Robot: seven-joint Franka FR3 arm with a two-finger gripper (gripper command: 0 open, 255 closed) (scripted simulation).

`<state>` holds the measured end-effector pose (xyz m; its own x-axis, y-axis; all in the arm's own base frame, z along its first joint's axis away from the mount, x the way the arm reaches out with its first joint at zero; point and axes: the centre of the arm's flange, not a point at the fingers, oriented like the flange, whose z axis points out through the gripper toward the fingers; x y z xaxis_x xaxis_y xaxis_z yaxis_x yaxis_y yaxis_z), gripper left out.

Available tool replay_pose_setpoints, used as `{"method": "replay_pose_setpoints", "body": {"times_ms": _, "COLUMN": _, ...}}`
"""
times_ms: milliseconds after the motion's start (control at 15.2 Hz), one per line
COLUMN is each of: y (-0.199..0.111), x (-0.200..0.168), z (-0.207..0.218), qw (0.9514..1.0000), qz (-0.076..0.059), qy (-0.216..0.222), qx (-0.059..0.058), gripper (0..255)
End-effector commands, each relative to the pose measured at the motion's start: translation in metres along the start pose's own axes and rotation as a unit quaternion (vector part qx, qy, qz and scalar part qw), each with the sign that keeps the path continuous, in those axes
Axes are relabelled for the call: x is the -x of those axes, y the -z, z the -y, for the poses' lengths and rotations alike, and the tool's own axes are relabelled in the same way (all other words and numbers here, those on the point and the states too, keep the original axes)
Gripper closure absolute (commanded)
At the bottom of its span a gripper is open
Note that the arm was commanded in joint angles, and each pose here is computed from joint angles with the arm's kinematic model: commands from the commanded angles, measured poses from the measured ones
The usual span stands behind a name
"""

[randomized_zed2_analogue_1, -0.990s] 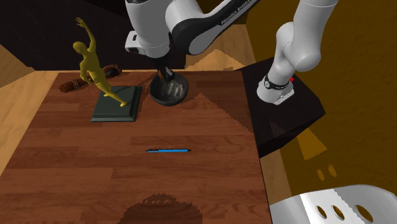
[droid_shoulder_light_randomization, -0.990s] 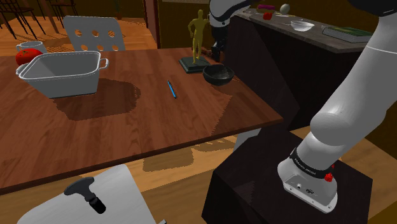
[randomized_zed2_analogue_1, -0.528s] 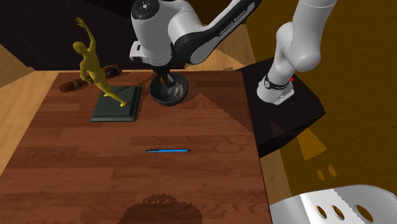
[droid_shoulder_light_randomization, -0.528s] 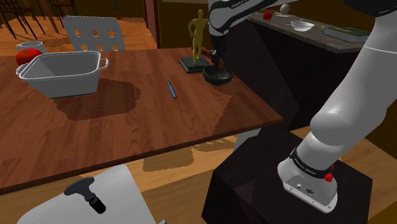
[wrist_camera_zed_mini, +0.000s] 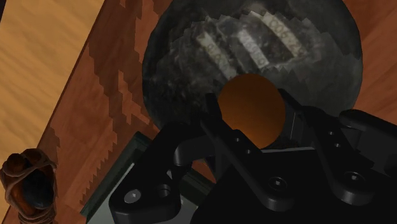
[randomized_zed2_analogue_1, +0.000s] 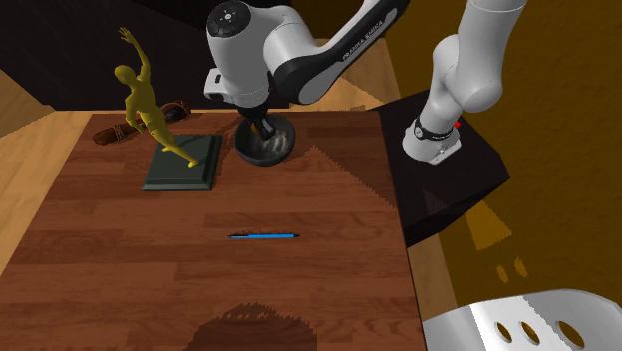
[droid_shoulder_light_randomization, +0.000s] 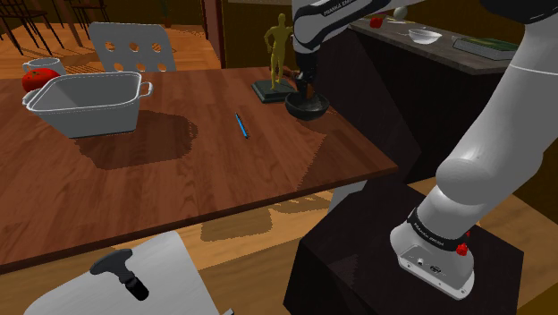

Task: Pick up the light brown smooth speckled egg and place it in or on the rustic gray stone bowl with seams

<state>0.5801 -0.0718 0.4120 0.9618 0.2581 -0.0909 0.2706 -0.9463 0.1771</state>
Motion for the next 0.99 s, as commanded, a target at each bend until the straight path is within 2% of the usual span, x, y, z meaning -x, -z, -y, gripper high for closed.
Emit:
{"method": "replay_pose_setpoints", "body": {"times_ms": 0, "y": 0.000, "x": 0.000, "z": 0.000, "qw": 1.0000, "qz": 0.000, "qy": 0.000, "qx": 0.000, "gripper": 255}}
{"method": "replay_pose_setpoints", "body": {"times_ms": 66, "y": 0.000, "x": 0.000, "z": 0.000, "qw": 1.0000, "qz": 0.000, "qy": 0.000, "qx": 0.000, "gripper": 0}}
{"method": "replay_pose_setpoints", "body": {"times_ms": 396, "y": 0.000, "x": 0.000, "z": 0.000, "qw": 1.0000, "qz": 0.000, "qy": 0.000, "qx": 0.000, "gripper": 0}}
{"method": "replay_pose_setpoints", "body": {"times_ms": 660, "y": 0.050, "x": 0.000, "z": 0.000, "qw": 1.0000, "qz": 0.000, "qy": 0.000, "qx": 0.000, "gripper": 0}}
{"method": "replay_pose_setpoints", "body": {"times_ms": 924, "y": 0.050, "x": 0.000, "z": 0.000, "qw": 1.0000, "qz": 0.000, "qy": 0.000, "qx": 0.000, "gripper": 0}}
